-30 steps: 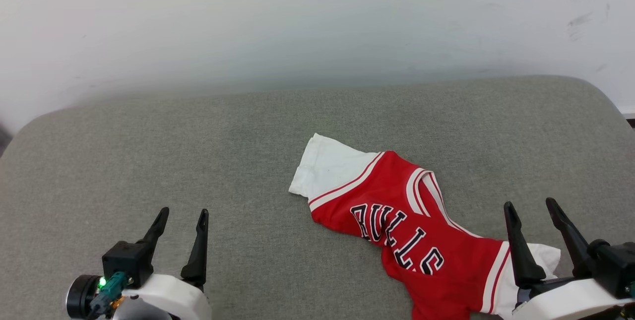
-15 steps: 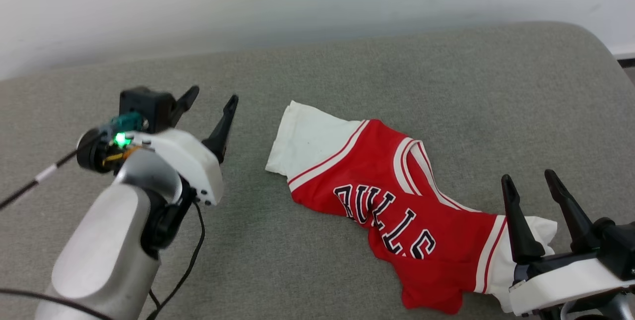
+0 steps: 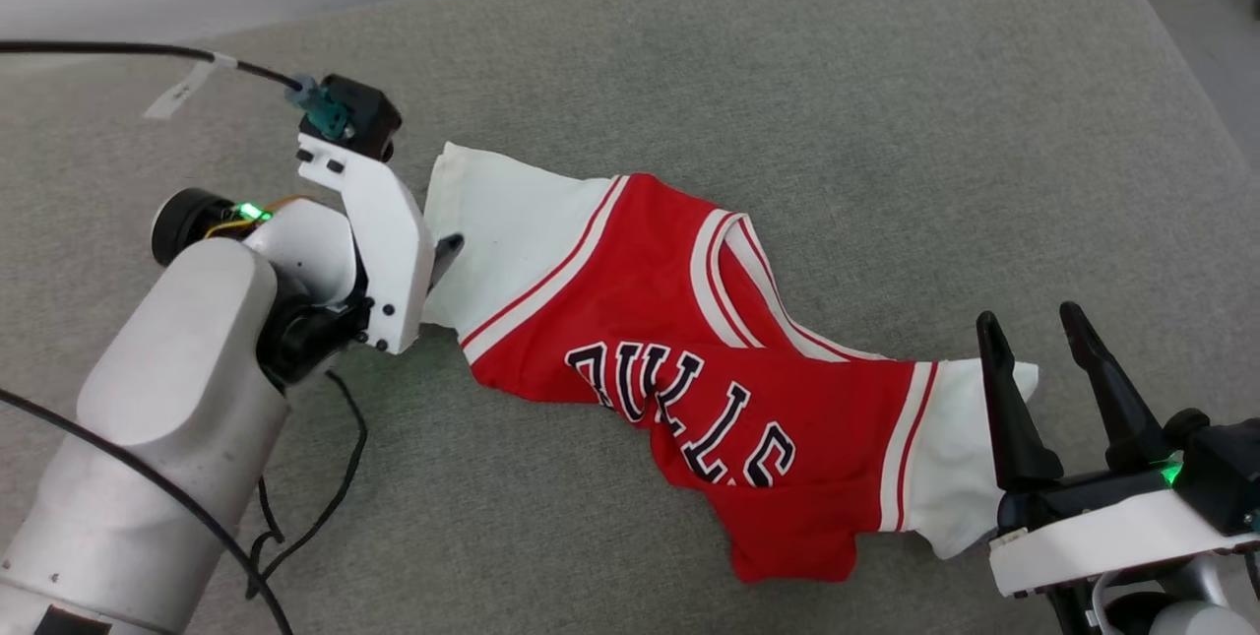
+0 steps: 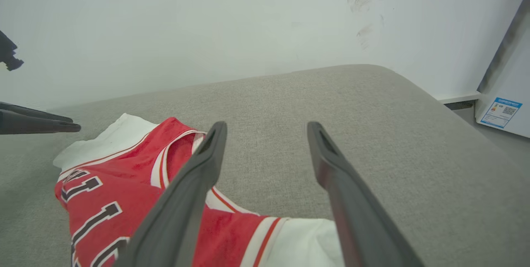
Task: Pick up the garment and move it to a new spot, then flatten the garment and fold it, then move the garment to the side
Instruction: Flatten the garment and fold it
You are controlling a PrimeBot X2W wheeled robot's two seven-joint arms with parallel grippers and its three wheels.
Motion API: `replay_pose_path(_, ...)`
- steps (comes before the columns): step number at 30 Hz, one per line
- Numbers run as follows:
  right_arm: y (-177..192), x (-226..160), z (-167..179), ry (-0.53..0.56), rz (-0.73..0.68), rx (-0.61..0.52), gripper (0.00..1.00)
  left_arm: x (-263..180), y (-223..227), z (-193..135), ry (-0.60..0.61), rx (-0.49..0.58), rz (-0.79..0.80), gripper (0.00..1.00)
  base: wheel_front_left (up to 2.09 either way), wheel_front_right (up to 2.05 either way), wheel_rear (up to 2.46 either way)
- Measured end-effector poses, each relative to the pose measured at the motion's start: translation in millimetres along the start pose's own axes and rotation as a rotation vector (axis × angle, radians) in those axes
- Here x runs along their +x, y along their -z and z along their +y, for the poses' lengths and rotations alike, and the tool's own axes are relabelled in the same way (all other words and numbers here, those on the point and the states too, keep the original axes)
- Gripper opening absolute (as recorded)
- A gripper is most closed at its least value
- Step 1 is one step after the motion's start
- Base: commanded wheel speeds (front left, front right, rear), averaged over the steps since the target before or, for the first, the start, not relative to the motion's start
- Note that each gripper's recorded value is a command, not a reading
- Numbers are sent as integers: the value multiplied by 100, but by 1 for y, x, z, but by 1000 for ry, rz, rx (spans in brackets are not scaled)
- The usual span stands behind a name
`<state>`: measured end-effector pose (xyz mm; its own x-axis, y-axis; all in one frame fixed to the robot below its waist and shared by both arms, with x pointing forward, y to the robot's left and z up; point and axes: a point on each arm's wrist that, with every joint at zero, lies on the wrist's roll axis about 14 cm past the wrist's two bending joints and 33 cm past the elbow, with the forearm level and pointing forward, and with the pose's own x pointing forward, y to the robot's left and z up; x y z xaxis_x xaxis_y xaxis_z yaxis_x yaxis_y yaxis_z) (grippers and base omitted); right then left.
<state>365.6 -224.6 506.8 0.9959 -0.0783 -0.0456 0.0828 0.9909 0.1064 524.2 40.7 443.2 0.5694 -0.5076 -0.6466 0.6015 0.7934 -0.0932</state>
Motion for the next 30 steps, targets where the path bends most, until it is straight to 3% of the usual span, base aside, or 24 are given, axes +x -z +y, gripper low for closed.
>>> replay_pose_path(5, 10, -1, -11, 38, 17, 8, 100, 20, 51, 6, 19, -37, 237, 100, 0, 0, 0)
replay_pose_path(11, 20, -1, -18, 62, 36, 21, 100, 29, 72, 5, 48, -58, 360, 100, 0, 0, 0)
replay_pose_path(12, 21, -1, -19, 63, 39, 21, 100, 29, 75, 4, 54, -64, 377, 70, 0, 0, 0)
replay_pose_path(13, 21, 0, -18, 62, 37, 21, 100, 29, 77, 2, 62, -67, 392, 27, 0, 0, 0)
replay_pose_path(14, 21, 1, -18, 61, 35, 21, 100, 29, 78, 0, 69, -70, 401, 0, 0, 0, 0)
replay_pose_path(19, 19, 2, -18, 60, 26, 22, 100, 27, 80, -4, 78, -68, 378, 0, 0, 0, 0)
replay_pose_path(25, 11, 2, -17, 49, 12, 9, 100, 10, 70, 0, 47, -76, 237, 0, 0, 0, 0)
replay_pose_path(30, -2, 1, -4, 5, -9, 5, 100, -34, 59, 21, -73, -133, 36, 0, 0, 0, 0)
